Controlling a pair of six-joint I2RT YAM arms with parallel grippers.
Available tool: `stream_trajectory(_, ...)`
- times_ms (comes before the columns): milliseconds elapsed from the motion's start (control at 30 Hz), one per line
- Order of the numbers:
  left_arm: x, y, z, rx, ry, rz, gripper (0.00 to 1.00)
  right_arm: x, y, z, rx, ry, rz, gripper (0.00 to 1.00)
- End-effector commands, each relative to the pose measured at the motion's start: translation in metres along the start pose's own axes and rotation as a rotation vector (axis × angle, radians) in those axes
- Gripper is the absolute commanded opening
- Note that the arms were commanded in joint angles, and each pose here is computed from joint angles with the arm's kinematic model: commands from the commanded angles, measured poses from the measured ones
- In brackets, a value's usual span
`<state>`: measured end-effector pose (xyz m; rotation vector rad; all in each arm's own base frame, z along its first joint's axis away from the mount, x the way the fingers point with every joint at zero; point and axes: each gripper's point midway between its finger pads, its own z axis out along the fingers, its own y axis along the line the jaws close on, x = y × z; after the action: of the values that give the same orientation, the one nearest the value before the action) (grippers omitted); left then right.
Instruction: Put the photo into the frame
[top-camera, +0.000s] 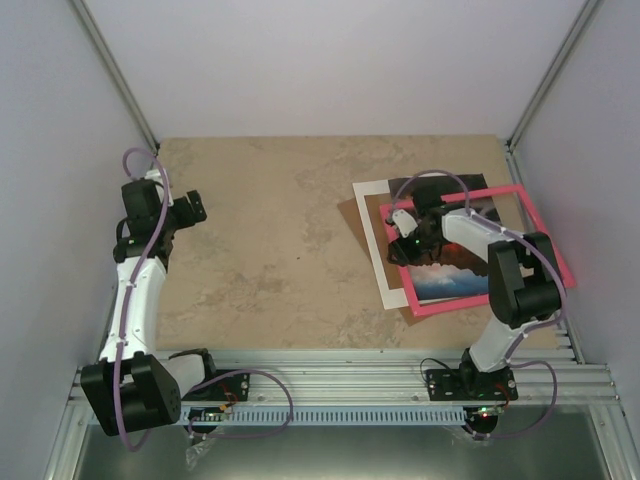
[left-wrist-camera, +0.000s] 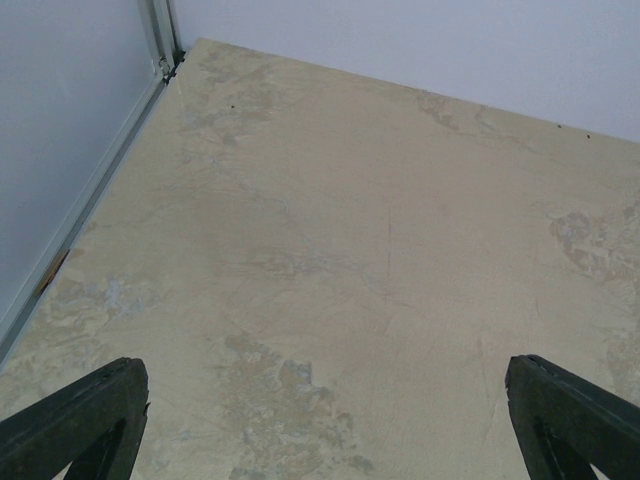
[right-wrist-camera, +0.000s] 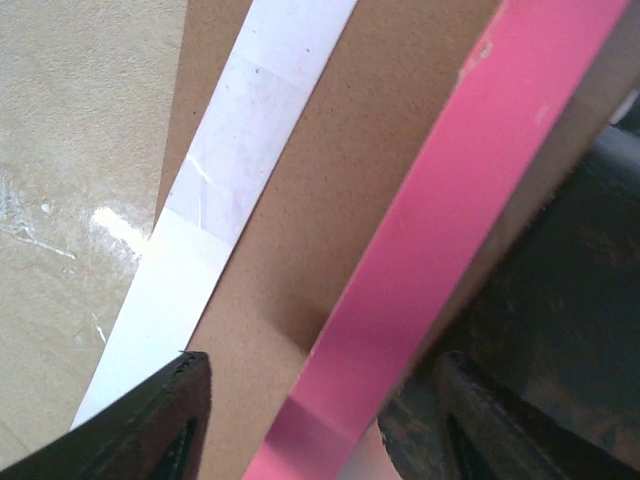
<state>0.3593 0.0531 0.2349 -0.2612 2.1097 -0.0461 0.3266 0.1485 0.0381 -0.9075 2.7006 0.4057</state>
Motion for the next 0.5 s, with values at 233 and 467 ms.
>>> stream_trajectory(233,0.002,-0.002,0.002,0.013,-0.021,-0.007,1.00,0.000,-0.010,0.021,0.082,0.014,0.038,0.41)
stream_trajectory(467,0.000,0.000,-0.001,-0.004,-0.025,-0.009,1.00,-0.005,-0.015,-0.002,0.152,-0.013,0.040,0.31)
